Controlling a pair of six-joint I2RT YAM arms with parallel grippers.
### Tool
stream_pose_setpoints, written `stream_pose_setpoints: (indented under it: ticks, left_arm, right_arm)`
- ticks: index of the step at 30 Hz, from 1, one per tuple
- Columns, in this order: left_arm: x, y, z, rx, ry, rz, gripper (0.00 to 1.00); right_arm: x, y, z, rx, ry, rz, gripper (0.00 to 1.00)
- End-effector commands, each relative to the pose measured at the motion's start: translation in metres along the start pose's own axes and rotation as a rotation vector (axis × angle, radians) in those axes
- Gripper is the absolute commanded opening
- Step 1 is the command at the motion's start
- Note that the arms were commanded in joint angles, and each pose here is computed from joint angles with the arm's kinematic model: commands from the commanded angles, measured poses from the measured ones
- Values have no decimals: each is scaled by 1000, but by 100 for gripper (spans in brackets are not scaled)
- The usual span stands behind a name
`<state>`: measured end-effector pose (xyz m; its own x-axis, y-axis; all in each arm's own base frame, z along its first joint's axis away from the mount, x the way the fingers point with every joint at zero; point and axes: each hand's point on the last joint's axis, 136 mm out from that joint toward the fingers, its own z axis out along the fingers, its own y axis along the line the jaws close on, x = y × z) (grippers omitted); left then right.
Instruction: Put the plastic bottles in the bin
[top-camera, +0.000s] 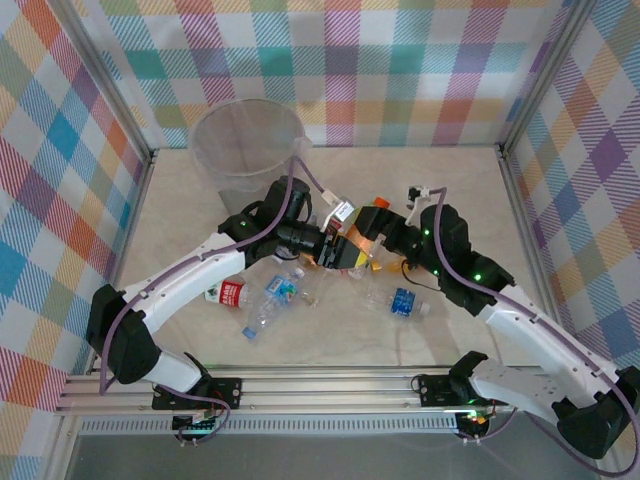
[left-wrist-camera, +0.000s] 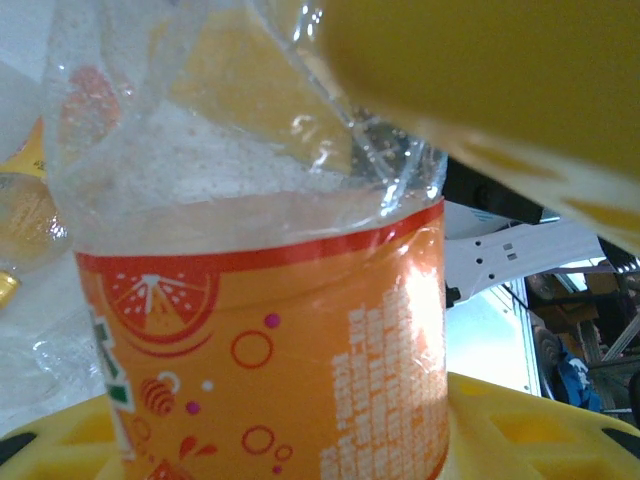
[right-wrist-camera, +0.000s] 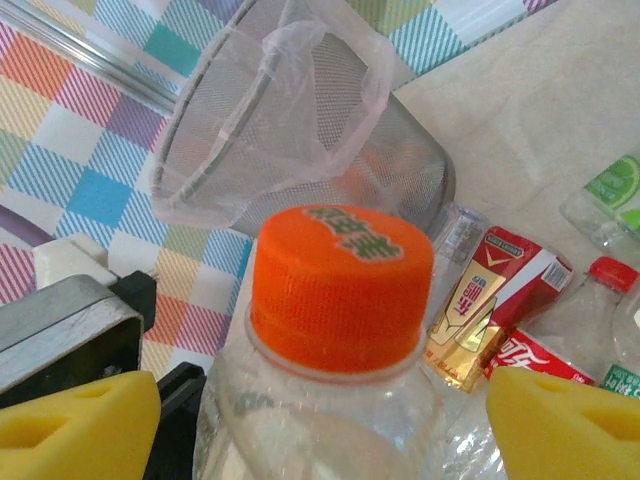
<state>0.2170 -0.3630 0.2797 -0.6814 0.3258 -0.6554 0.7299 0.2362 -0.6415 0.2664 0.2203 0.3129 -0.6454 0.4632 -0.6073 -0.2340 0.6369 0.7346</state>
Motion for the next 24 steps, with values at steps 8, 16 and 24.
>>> stream_pose_setpoints:
  ticks: [8, 16, 24]
  left_arm:
    - [-12, 1, -14, -40, -39, 30, 51]
    - [-34, 18, -44, -206, -97, 44, 52]
    - [-83, 28, -97, -545, -156, 124, 53]
  right_arm:
    - [25, 7, -59, -130, 63, -162, 100]
    - [41, 9, -93, -185, 110, -269, 100]
    - [48, 8, -92, -187, 147, -304, 100]
